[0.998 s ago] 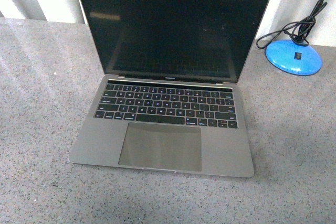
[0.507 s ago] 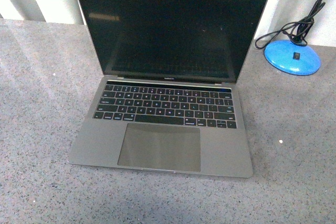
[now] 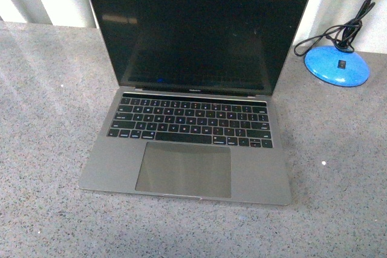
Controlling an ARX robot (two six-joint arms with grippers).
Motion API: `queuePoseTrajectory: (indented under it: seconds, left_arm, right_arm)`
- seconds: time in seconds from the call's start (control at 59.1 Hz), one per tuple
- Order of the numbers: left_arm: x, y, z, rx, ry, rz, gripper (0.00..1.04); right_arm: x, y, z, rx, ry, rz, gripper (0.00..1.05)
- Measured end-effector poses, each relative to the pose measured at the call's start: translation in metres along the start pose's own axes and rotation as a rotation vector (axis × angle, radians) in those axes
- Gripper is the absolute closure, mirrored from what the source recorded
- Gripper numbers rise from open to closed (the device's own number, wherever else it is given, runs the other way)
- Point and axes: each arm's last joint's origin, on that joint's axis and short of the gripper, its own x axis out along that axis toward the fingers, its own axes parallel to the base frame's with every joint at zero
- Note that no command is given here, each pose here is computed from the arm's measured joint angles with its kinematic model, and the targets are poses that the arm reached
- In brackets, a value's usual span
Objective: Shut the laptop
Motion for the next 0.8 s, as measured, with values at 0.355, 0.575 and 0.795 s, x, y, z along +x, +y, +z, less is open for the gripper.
queuePoseTrajectory:
  seconds: [0.355, 0.575, 0.795]
  left_arm:
    - [0.064, -0.016, -0.001, 0.275, 0.067, -0.196, 0.48]
    - [0.086, -0.038, 0.016, 0.359, 0.030, -0.302, 0.89]
    - [0.105, -0.046, 0.008, 0.371, 0.052, -0.340, 1.01]
  right_arm:
    - [0.035, -0.023, 0.019, -0.083, -0.016, -0.026, 0.38]
    - [0.045, -0.022, 0.027, -0.105, -0.017, 0.001, 0.79]
    - [0.062, -0.014, 0.026, -0.111, -0.003, 0.036, 1.04]
